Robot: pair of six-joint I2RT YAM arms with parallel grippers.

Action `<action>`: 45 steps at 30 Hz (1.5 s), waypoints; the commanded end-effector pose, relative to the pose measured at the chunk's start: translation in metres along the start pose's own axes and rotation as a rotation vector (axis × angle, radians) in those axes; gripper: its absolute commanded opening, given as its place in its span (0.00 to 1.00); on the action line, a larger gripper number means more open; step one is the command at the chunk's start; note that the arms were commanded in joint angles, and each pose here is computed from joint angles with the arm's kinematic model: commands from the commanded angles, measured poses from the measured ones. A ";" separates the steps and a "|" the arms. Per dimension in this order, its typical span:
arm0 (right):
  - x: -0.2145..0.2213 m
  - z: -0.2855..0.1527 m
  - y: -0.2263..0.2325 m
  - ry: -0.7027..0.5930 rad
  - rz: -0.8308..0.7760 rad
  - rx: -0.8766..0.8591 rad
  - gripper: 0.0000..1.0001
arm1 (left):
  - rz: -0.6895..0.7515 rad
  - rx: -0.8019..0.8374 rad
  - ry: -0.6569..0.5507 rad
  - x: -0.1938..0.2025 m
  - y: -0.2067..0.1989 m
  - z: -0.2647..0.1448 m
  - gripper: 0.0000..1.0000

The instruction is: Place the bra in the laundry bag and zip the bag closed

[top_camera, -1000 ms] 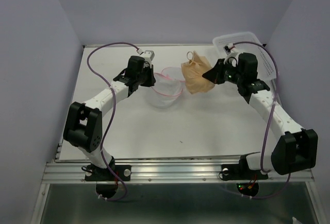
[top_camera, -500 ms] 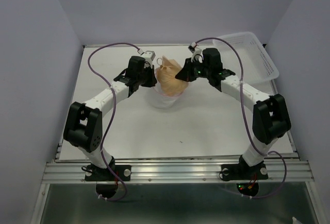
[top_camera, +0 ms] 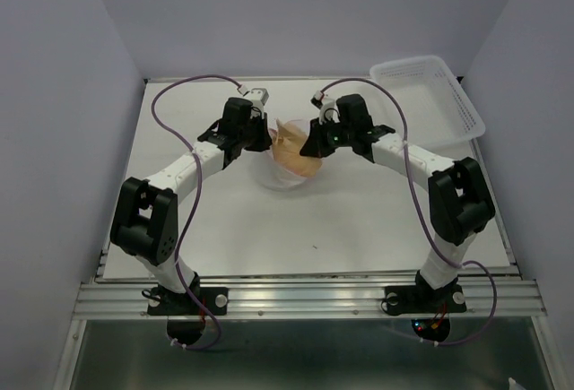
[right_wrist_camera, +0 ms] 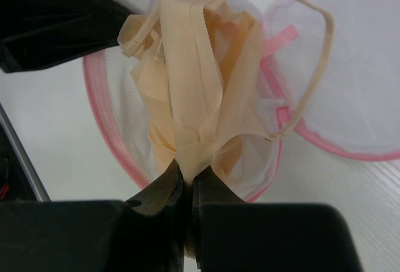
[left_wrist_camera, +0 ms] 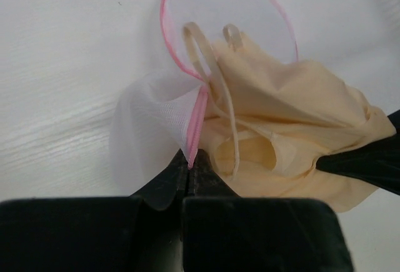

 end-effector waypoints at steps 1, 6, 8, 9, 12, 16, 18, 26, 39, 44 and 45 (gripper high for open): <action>0.017 0.004 0.020 0.092 -0.098 -0.143 0.01 | 0.012 -0.011 -0.062 -0.021 -0.005 -0.008 0.00; 0.029 0.014 0.019 0.145 -0.093 -0.198 0.01 | 0.034 -0.011 -0.065 -0.025 -0.005 -0.011 0.00; 0.026 0.020 0.017 0.150 -0.090 -0.190 0.01 | 0.055 -0.001 -0.063 -0.025 -0.006 -0.013 0.00; 0.027 0.022 0.015 0.159 -0.079 -0.184 0.01 | 0.062 -0.004 -0.065 -0.024 -0.006 -0.015 0.00; 0.025 0.036 0.008 0.178 -0.054 -0.177 0.01 | 0.075 0.004 -0.074 -0.021 -0.006 -0.016 0.00; 0.026 0.052 0.000 0.191 -0.047 -0.184 0.01 | 0.106 0.064 -0.100 -0.019 -0.015 -0.020 0.00; 0.022 0.057 -0.001 0.171 -0.055 -0.202 0.01 | 0.111 0.080 -0.102 -0.018 -0.017 -0.020 0.00; 0.001 0.056 0.021 0.025 -0.093 -0.299 0.01 | 0.106 0.104 -0.086 -0.013 -0.020 -0.017 0.00; -0.007 0.080 0.011 -0.067 -0.009 -0.239 0.01 | 0.116 0.176 -0.089 -0.005 -0.034 -0.023 0.00; -0.003 0.089 0.000 -0.075 0.041 -0.165 0.23 | 0.095 0.143 -0.090 -0.004 -0.032 -0.022 0.00; -0.002 0.088 -0.001 -0.072 0.043 -0.160 0.36 | 0.091 0.134 -0.091 -0.005 -0.030 -0.021 0.00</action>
Point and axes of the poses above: each gripper's point midway between its finger pads, its own z axis out along the fingers, its own y axis along the line the jaws close on, x = y × z, the point moved 7 cm from there along -z, back along the fingers, and after that the axes turned 5 degrees about z, right-handed, at the moved point
